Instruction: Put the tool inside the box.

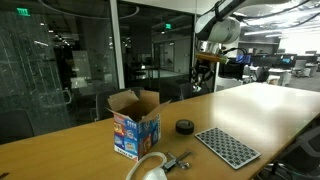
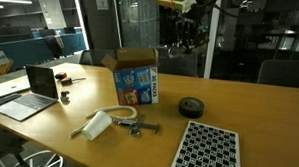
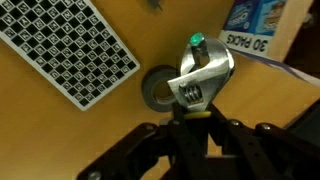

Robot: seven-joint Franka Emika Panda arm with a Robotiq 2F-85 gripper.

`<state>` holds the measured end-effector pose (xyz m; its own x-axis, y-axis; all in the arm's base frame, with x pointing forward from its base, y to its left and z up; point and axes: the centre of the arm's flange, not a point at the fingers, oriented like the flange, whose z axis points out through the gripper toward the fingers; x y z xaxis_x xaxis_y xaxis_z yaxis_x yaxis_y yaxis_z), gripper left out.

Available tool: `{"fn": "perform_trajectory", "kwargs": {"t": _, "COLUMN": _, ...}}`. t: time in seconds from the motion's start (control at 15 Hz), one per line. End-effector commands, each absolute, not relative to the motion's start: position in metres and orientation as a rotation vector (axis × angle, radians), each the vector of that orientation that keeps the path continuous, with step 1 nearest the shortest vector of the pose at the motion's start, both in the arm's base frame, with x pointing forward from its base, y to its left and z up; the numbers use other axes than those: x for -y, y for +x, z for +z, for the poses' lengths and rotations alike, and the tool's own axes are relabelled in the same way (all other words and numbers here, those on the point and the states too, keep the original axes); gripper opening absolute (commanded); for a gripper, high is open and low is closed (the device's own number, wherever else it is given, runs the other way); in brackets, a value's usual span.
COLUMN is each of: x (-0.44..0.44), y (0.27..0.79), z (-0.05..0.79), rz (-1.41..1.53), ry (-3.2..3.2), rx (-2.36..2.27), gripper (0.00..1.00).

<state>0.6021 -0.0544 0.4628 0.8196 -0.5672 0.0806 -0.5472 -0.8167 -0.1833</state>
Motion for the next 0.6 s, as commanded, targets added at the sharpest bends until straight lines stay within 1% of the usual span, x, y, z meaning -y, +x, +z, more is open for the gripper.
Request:
{"fn": "perform_trajectory", "kwargs": {"t": 0.0, "x": 0.005, "y": 0.624, "z": 0.516, "rz": -0.295, "ry": -2.812, "rx": -0.673, "gripper": 0.16}}
{"fn": "perform_trajectory", "kwargs": {"t": 0.27, "x": -0.063, "y": 0.639, "z": 0.539, "rz": -0.330, "ry": -2.815, "rx": -0.350, "gripper": 0.16}}
{"fn": "perform_trajectory", "kwargs": {"t": 0.53, "x": -0.122, "y": 0.647, "z": 0.533, "rz": -0.315, "ry": -2.830, "rx": -0.029, "gripper": 0.16}}
